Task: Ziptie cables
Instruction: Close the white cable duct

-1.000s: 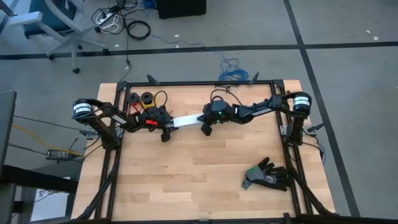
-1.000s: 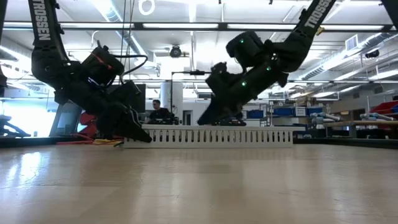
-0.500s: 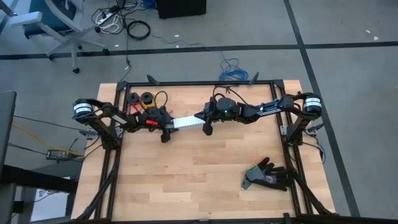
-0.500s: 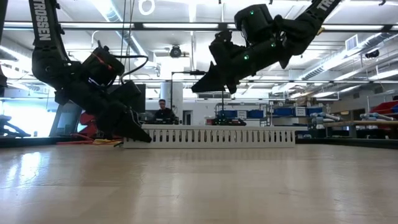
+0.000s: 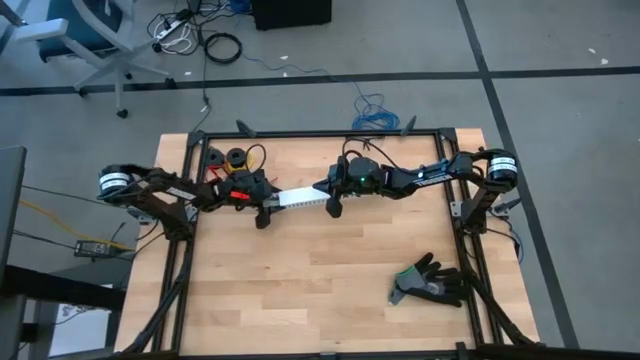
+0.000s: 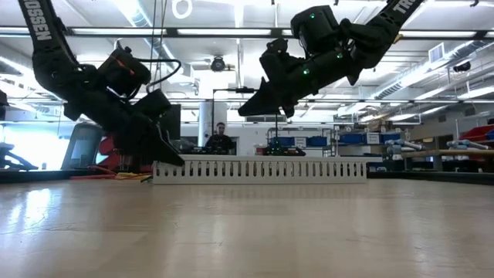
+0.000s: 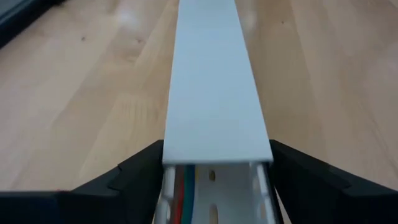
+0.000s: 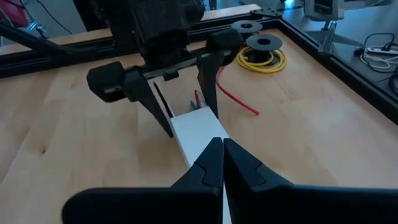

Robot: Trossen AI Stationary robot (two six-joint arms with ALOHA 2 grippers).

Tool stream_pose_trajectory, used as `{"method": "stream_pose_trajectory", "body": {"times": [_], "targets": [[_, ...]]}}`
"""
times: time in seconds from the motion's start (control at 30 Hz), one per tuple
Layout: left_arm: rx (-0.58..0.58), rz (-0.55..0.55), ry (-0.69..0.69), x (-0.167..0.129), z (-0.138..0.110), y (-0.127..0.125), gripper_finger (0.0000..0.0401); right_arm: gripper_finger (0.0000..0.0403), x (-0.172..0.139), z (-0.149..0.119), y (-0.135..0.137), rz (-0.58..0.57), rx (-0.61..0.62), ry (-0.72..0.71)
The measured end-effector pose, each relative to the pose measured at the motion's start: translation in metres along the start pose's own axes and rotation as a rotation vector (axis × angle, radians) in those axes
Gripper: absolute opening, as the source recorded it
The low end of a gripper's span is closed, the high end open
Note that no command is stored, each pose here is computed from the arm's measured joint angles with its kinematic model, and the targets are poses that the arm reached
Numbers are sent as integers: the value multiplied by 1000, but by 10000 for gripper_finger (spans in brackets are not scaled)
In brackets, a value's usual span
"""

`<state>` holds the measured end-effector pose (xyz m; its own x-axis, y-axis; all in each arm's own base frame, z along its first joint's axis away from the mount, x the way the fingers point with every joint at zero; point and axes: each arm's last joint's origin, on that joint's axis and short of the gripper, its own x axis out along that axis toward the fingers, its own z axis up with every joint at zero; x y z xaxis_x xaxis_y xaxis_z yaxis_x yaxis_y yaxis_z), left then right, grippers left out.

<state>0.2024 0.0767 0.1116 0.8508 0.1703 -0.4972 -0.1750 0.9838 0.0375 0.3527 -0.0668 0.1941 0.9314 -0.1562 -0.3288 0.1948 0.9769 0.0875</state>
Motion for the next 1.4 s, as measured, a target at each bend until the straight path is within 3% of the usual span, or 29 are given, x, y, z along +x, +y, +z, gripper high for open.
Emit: {"method": "stream_pose_trajectory", "body": {"times": [0.2,0.37,0.6,0.8,1.2,1.4], "targets": [[-8,-6,63,-5,-5,-1,284,0,0,-5,-1,-9,3,57],[-31,50,108,-12,-23,-3,284,0,0,-6,-2,-10,3,64],[-59,69,-2,-24,-35,-7,284,0,0,-6,-3,-14,5,65],[-48,67,44,-23,-42,-7,274,0,0,-6,-6,-23,34,65],[-35,76,11,-17,-42,-6,254,0,0,-7,-6,-23,52,74],[-35,78,12,-17,-42,-6,253,0,-2,-16,-8,-81,106,163]]}}
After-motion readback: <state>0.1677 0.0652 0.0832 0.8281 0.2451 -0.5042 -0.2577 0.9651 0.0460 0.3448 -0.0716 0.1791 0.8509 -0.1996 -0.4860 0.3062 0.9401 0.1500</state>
